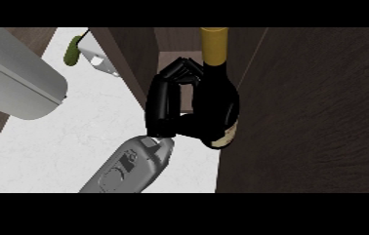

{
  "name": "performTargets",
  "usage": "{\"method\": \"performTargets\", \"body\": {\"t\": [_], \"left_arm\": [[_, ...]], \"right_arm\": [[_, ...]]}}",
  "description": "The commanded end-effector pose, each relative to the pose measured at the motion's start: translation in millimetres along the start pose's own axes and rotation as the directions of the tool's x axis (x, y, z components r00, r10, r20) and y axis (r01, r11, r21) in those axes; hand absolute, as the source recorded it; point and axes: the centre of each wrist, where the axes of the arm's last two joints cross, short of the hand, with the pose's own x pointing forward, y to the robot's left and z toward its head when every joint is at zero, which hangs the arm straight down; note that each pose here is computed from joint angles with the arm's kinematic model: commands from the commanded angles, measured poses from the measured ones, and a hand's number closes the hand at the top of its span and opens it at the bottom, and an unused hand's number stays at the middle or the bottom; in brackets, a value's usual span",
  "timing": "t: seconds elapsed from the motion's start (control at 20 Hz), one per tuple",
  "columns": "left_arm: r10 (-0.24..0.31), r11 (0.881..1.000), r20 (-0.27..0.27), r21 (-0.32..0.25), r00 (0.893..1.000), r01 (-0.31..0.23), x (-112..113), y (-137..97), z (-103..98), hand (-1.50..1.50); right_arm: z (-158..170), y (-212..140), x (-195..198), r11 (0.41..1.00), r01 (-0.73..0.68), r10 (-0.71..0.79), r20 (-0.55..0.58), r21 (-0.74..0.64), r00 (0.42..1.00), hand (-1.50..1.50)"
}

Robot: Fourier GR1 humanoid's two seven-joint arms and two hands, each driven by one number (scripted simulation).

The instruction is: Pick up the wine, place it into the cabinet and close the cabinet

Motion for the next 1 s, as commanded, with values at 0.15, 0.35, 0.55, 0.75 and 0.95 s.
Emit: {"method": "performTargets", "body": {"t": [0.15,0.35,0.55,0.75,0.95], "left_arm": [[-0.016,1.000,-0.005,0.011,1.000,0.016,-36,21,5,1.50],[-0.127,0.992,-0.019,0.021,0.992,0.127,-58,26,-4,1.50],[-0.161,0.987,0.020,0.031,0.987,0.160,-57,25,-1,1.50],[-0.170,0.985,0.019,0.040,0.985,0.169,-79,31,4,1.50],[-0.154,0.984,0.018,0.092,0.988,0.152,-79,56,-11,1.50]], "right_arm": [[14,-5,13,0.999,0.039,-0.040,0.055,0.014,0.998,-1.50],[14,-4,26,0.999,0.003,-0.006,0.062,0.035,0.998,-1.50],[6,9,15,0.999,0.043,-0.043,0.073,0.007,0.996,-1.50],[11,5,14,0.999,0.041,-0.042,0.040,0.032,0.998,-1.50],[25,8,18,0.999,0.031,-0.032,0.050,0.025,0.998,-1.50]]}}
